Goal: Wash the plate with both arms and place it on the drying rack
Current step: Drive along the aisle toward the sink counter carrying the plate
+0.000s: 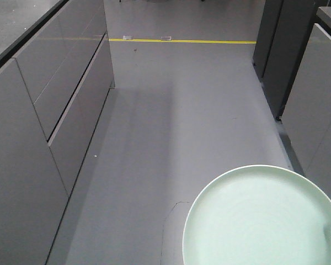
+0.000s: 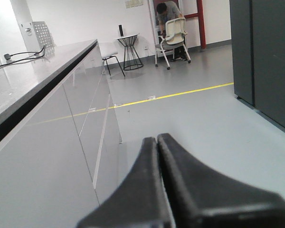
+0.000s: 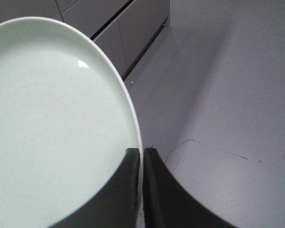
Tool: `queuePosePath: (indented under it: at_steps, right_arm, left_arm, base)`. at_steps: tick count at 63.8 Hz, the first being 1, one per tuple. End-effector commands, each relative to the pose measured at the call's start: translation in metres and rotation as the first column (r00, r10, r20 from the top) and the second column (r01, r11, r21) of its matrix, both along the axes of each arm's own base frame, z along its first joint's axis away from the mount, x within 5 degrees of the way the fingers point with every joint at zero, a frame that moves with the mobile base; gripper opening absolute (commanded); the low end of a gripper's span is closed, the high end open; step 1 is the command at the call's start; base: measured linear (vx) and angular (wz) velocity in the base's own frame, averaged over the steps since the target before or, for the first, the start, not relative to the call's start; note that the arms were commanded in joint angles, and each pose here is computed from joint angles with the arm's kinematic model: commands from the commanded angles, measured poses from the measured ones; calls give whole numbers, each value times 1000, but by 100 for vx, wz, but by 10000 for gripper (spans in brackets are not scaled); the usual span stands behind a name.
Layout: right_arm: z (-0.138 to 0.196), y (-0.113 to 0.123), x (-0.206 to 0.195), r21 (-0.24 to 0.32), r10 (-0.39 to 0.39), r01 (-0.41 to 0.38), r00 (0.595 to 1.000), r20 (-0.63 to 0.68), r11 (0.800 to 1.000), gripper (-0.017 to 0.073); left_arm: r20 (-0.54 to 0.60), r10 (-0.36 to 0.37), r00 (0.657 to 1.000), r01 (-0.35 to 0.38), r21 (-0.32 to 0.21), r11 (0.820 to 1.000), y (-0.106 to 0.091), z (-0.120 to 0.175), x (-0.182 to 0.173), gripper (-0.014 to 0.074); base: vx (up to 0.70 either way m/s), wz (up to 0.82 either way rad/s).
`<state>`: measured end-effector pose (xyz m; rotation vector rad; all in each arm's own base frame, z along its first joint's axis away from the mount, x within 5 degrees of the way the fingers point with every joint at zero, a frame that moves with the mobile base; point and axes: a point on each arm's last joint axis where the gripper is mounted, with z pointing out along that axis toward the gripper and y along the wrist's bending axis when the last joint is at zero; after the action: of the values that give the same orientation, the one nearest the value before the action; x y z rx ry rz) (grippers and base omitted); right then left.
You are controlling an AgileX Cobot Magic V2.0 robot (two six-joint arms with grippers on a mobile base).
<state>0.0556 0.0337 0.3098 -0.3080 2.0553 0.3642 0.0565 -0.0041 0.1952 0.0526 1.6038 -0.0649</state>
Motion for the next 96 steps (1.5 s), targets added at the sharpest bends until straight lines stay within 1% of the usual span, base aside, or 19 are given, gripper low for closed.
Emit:
queuePosePath:
  at_steps: [1, 96]
  right_arm:
    - [12, 0, 4, 31, -25, 23, 997, 71, 999, -4]
    - [12, 0, 4, 31, -25, 23, 997, 71, 999, -4]
  left_arm:
    - [115, -9, 993, 11, -18, 1000, 0, 17, -2, -6]
    - [115, -9, 993, 11, -18, 1000, 0, 17, -2, -6]
  base:
    - [26, -6]
    - [23, -6]
